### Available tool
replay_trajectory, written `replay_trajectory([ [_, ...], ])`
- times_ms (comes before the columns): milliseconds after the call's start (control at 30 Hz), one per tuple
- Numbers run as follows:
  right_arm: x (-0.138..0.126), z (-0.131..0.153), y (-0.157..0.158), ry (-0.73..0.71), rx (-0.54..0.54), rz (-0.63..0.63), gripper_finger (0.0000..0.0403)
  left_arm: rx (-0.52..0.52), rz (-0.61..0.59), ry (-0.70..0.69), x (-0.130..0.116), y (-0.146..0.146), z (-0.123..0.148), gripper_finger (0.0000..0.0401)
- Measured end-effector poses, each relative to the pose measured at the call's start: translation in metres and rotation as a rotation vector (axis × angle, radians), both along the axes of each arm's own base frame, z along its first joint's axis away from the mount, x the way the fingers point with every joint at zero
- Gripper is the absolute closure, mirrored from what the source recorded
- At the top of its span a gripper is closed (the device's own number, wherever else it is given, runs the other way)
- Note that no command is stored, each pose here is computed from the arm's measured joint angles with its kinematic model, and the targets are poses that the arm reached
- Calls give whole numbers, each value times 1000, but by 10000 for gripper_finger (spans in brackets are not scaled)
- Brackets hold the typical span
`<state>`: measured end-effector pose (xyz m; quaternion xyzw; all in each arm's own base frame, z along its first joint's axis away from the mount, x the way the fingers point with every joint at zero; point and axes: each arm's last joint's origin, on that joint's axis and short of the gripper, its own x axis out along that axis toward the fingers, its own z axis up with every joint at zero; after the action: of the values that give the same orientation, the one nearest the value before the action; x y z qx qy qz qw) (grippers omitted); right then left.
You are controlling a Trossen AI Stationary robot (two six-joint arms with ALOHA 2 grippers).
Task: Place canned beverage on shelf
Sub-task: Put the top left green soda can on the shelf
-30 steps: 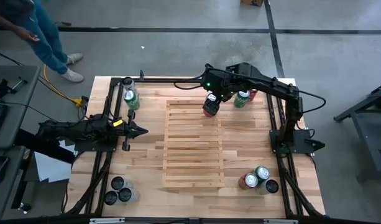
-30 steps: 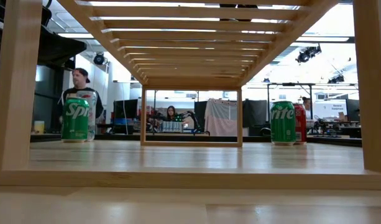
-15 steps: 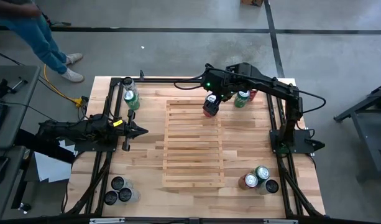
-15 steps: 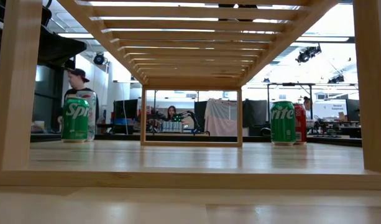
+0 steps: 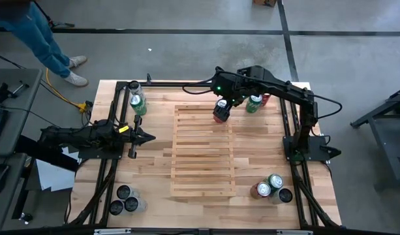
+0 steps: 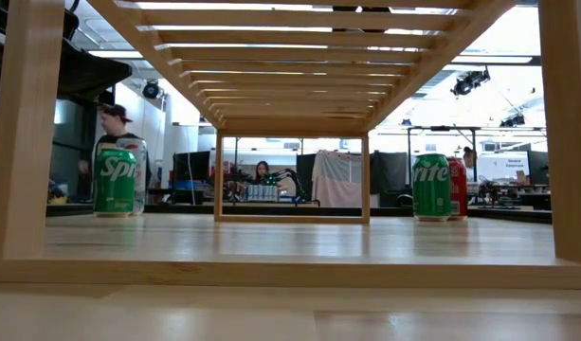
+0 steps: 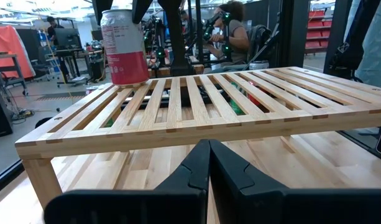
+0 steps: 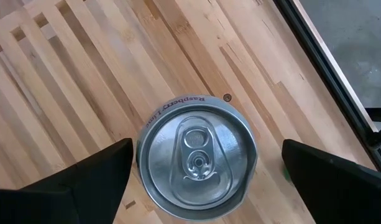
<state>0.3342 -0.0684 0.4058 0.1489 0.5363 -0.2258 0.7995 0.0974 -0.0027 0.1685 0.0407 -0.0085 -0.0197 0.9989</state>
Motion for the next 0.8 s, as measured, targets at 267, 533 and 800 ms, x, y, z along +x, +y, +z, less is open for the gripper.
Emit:
replay_trajectory([
  [267, 0, 0, 0, 5, -6, 25, 8, 0, 0, 0, 0, 0, 0, 401],
  [533, -2, 5, 1, -22, -19, 42, 8, 0, 0, 0, 0, 0, 0, 401],
  [800, -21, 36, 4, -200, -69, 64, 8, 0, 0, 0, 0, 0, 0, 401],
])
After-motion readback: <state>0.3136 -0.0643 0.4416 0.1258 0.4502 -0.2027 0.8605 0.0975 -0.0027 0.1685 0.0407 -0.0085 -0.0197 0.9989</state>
